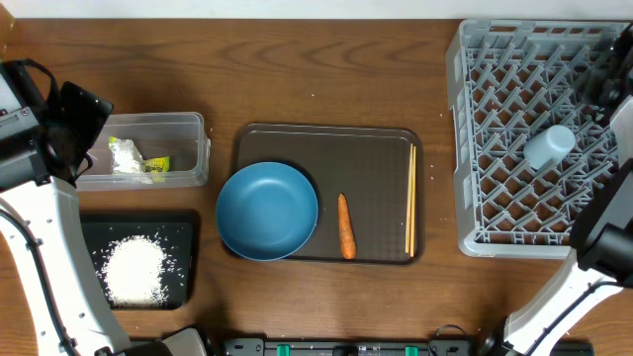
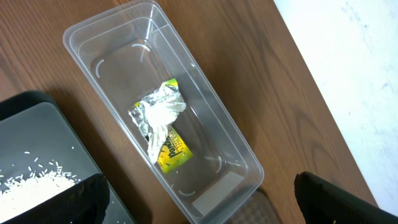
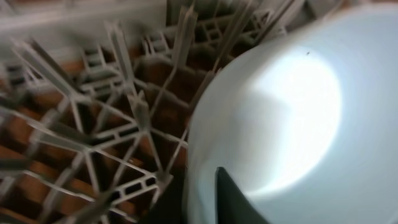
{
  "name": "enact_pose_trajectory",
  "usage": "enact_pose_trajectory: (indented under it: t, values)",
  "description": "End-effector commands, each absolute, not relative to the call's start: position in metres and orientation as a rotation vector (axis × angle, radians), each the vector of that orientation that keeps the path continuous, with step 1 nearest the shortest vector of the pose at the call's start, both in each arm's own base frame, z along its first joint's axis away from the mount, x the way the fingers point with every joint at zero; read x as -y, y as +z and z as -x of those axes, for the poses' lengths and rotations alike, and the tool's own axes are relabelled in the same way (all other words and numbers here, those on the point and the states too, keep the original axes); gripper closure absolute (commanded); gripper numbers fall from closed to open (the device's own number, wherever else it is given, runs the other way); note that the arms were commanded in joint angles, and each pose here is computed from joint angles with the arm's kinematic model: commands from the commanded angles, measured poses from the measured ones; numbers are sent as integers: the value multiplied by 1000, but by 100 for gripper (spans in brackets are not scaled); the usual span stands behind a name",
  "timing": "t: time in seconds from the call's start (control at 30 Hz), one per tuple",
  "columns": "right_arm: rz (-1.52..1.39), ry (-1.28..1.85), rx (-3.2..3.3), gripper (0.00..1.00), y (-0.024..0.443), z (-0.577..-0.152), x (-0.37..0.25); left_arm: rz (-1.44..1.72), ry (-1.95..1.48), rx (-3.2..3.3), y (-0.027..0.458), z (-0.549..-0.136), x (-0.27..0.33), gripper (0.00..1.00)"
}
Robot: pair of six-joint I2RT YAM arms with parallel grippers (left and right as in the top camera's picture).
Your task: Sort waste into correct bins and load items into the dishwasher rack
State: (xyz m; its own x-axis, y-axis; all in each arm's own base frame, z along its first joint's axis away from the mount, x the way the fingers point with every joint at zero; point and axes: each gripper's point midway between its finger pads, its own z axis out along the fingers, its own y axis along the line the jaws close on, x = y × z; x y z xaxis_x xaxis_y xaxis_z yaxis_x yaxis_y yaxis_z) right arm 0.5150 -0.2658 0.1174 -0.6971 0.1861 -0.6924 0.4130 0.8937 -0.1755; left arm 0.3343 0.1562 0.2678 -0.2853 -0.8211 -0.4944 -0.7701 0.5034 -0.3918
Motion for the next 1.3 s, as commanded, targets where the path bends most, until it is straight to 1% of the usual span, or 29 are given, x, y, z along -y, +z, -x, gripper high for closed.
enact_pose_trajectory:
  t: [0.0, 0.1, 0.2, 0.33, 0.47, 0.6, 0.93, 1.13, 1.27]
  values:
    - [-450, -344, -2221, 92, 176, -518, 259, 1314, -89, -2085, 266, -333, -158, 2]
    - [-483, -332, -2198, 99, 186, -516, 258, 1314, -89, -2085, 266, -333, -158, 2]
    - [-563, -263, -2165, 99, 192, -514, 257, 1314, -89, -2085, 266, -333, -158, 2]
    - [-598, 52, -2087, 99, 205, -526, 237, 1314, -89, -2085, 266, -333, -158, 2]
    - [-564, 445, -1954, 99, 233, -535, 220, 1314, -89, -2085, 266, -333, -158, 2]
    - [-511, 612, -1886, 99, 244, -534, 221, 1314, -89, -2085, 266, -333, -158, 2]
    - [-533, 741, -1934, 99, 201, -534, 222, 1314, -89, -2085, 266, -333, -158, 2]
    - [-411, 854, -1918, 99, 180, -541, 211, 1314, -89, -2085, 266, -333, -158, 2]
    - [-453, 894, -1908, 99, 164, -544, 218, 1314, -89, -2085, 266, -333, -158, 2]
